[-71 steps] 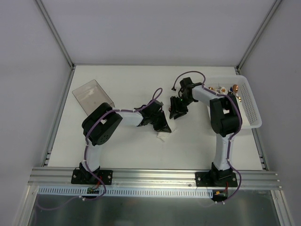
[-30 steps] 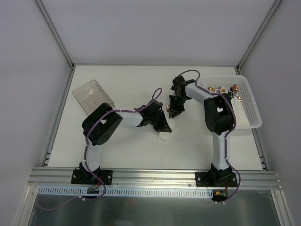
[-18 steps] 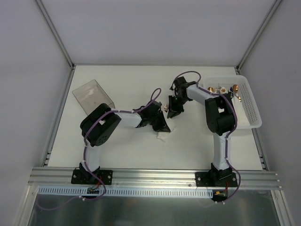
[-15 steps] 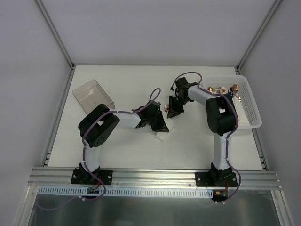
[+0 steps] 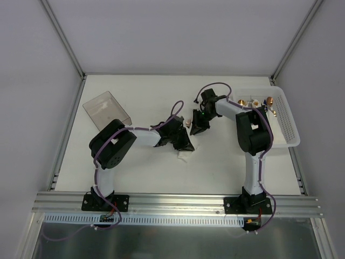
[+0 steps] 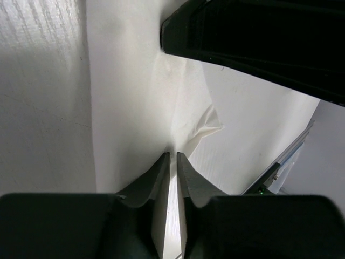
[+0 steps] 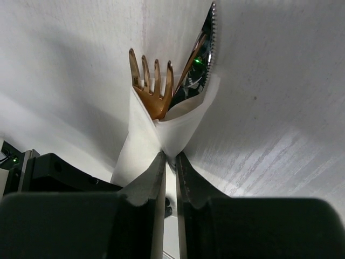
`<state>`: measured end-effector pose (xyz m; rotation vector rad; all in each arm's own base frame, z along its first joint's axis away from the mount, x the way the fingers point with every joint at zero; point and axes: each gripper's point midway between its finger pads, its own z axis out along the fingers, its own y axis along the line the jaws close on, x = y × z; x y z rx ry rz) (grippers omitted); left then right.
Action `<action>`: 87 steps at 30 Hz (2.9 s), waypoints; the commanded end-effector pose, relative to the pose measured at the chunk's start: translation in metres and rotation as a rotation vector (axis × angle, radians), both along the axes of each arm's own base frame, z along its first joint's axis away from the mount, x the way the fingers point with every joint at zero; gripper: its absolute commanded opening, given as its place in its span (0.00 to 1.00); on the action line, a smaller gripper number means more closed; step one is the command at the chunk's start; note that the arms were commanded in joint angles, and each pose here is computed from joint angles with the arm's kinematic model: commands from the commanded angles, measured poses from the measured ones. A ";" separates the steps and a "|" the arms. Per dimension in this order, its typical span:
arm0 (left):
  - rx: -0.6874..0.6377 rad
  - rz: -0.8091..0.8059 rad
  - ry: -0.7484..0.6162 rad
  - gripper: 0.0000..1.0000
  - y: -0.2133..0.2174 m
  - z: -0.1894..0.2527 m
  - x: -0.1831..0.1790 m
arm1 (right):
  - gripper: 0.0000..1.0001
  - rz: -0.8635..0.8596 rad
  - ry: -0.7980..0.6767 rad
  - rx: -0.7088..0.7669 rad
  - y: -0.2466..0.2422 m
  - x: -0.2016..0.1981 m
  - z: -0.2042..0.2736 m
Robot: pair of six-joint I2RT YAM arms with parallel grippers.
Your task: Place the utensils on the paper napkin and roll it up
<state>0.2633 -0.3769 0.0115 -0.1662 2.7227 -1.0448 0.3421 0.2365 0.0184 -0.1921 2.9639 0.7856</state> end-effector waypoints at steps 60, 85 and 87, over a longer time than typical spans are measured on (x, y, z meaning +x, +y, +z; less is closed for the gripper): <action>-0.550 -0.131 -0.539 0.61 0.054 0.075 0.057 | 0.00 0.227 -0.299 0.563 0.032 -0.015 0.092; -0.783 -0.289 -0.653 0.50 0.040 0.123 0.029 | 0.00 0.323 -0.287 0.626 0.036 -0.031 0.103; -0.788 -0.291 -0.663 0.50 0.040 0.126 0.029 | 0.00 0.336 -0.287 0.631 0.038 -0.033 0.104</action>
